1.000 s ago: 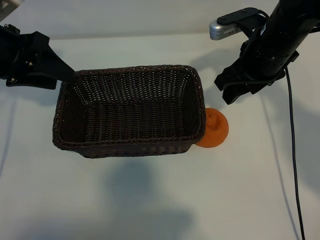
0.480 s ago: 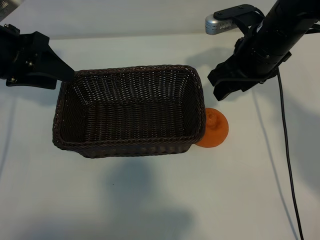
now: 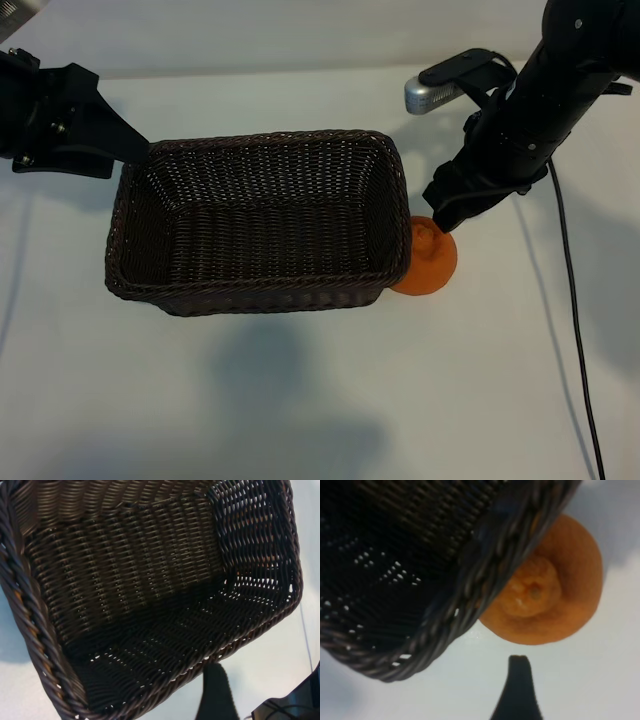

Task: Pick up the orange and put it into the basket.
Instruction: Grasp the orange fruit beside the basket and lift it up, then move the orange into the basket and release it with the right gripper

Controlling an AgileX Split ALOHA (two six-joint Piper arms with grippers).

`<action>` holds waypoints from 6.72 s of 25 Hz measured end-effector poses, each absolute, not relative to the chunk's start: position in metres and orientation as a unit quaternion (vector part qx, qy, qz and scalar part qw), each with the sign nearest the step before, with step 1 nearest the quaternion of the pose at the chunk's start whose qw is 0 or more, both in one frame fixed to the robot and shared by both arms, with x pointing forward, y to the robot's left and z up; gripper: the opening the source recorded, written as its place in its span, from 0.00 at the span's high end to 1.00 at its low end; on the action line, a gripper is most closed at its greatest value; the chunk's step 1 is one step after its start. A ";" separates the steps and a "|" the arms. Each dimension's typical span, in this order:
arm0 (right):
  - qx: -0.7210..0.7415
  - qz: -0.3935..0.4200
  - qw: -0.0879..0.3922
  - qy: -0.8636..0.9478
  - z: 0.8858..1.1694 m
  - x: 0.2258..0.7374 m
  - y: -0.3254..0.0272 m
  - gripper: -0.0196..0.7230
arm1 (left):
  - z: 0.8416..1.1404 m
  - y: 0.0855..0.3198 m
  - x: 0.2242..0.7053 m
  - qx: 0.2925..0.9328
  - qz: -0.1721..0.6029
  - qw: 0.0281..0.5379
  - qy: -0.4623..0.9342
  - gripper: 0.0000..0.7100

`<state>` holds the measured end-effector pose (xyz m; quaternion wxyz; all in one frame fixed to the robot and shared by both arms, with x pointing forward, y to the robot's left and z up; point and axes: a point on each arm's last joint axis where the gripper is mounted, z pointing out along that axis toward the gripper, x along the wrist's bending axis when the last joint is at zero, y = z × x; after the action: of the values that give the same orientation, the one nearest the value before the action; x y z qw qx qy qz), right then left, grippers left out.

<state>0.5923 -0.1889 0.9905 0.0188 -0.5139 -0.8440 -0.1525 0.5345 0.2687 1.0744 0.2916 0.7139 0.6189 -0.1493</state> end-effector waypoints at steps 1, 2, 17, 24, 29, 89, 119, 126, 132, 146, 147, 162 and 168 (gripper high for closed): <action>-0.506 -0.157 0.020 -0.848 0.991 0.592 -0.188 0.23 | 1.074 0.269 0.534 0.715 -0.149 0.292 0.617 0.26; -0.497 -0.162 0.022 -0.852 0.991 0.592 -0.187 0.24 | 1.074 0.269 0.534 0.716 -0.148 0.292 0.616 0.26; -0.373 -0.192 0.020 -0.908 0.989 0.590 -0.181 0.25 | 1.074 0.269 0.534 0.717 -0.148 0.292 0.615 0.26; -0.372 -0.184 0.028 -0.909 0.976 0.594 -0.181 0.25 | 1.074 0.269 0.534 0.719 -0.147 0.293 0.614 0.26; -0.364 -0.175 0.026 -0.914 0.965 0.597 -0.181 0.25 | 1.074 0.269 0.534 0.719 -0.147 0.293 0.614 0.26; -0.388 -0.162 0.055 -0.906 0.921 0.607 -0.178 0.92 | 1.074 0.269 0.534 0.718 -0.147 0.293 0.614 0.26; -0.454 -0.197 0.028 -0.869 1.056 0.589 -0.213 0.92 | 1.074 0.269 0.534 0.719 -0.147 0.293 0.613 0.26; -0.468 -0.213 0.017 -0.857 1.076 0.590 -0.212 0.92 | 1.074 0.269 0.534 0.719 -0.147 0.293 0.613 0.26; -0.479 -0.225 0.029 -0.848 1.077 0.590 -0.210 0.92 | 1.074 0.269 0.534 0.719 -0.147 0.293 0.613 0.26; -0.470 -0.268 0.066 -0.838 1.082 0.586 -0.188 0.92 | 1.074 0.269 0.534 0.719 -0.147 0.293 0.613 0.26; -0.465 -0.270 0.066 -0.841 1.082 0.584 -0.182 0.92 | 1.074 0.269 0.534 0.719 -0.147 0.293 0.613 0.26; -0.394 -0.332 0.025 -0.857 1.085 0.566 -0.095 0.92 | 1.074 0.269 0.534 0.719 -0.147 0.293 0.613 0.26; -0.391 -0.336 0.022 -0.857 1.061 0.573 -0.069 0.92 | 1.075 0.268 0.535 0.718 -0.148 0.294 0.613 0.26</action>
<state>0.5725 -0.0694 1.0610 0.0222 -0.3910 -0.8567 -0.3358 0.5345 0.2684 1.0746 0.2941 0.7182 0.6131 -0.1477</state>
